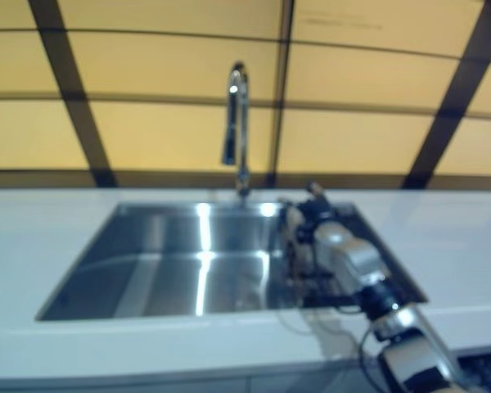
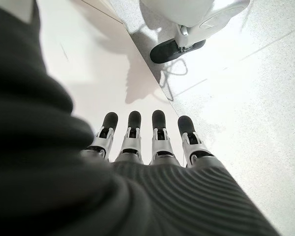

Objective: Take plates into dishwasher

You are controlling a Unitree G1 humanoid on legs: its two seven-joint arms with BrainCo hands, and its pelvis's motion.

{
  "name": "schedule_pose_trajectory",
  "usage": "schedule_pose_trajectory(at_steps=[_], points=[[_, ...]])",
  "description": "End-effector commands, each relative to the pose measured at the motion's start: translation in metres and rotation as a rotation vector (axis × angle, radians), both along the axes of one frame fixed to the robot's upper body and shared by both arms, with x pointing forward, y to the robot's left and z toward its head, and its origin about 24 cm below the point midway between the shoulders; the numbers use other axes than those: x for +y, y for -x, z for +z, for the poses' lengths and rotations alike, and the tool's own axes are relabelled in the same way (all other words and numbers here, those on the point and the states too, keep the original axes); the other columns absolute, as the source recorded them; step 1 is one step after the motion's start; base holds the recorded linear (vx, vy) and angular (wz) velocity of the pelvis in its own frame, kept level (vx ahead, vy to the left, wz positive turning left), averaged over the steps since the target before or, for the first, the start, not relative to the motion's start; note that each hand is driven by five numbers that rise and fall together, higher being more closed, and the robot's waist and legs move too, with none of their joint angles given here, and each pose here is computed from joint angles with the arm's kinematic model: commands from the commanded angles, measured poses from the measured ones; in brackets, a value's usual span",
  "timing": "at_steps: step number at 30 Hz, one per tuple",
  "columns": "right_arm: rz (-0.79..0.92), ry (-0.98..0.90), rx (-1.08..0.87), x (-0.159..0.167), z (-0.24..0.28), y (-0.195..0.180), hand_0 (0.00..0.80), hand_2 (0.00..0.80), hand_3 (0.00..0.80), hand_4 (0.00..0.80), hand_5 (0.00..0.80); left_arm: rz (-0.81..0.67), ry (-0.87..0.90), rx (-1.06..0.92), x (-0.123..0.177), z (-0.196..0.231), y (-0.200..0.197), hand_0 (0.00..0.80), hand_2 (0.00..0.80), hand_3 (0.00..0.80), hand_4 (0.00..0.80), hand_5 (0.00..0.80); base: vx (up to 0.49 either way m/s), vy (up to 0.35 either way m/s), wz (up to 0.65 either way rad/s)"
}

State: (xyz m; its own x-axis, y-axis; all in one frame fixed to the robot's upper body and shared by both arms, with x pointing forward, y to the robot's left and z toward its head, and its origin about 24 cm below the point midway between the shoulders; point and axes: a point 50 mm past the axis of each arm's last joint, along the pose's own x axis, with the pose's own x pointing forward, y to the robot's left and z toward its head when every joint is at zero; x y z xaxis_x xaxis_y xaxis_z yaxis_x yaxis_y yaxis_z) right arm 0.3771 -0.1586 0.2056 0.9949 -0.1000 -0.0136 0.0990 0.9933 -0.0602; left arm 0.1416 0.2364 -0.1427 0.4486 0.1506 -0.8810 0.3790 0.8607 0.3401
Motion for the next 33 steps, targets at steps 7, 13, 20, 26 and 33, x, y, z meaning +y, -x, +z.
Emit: schedule_pose_trajectory(at_steps=[7,13,20,26,33], points=[[-0.047,0.053,-0.118,-0.021,0.031,0.000,0.000,0.000,0.000,0.000,0.000,-0.032,-0.034,-0.019,0.004,0.004,-0.013,0.000,0.000,0.000,0.000,0.000,0.000,0.000,0.00],[-0.022,0.121,-0.066,-0.025,0.023,0.000,0.000,0.000,0.000,0.000,0.000,-0.029,-0.034,-0.028,0.005,0.006,-0.016,0.000,0.000,0.000,0.000,0.000,0.000,0.000,0.00],[0.013,0.198,0.018,-0.037,0.013,0.002,0.000,0.000,0.000,0.000,0.000,-0.016,-0.044,-0.036,0.010,0.008,-0.017,0.000,0.000,0.000,0.000,0.000,0.000,0.000,0.00],[0.036,0.238,0.070,-0.044,0.004,0.005,0.000,0.000,0.000,0.000,0.000,-0.009,-0.051,-0.039,0.015,0.009,-0.016,0.000,0.000,0.000,0.000,0.000,0.000,0.000,0.00],[0.061,0.256,0.126,-0.048,-0.004,0.008,0.000,0.000,0.000,0.000,0.000,-0.002,-0.055,-0.053,0.017,0.011,-0.019,0.000,0.000,0.000,0.000,0.000,0.000,0.000,0.00]])
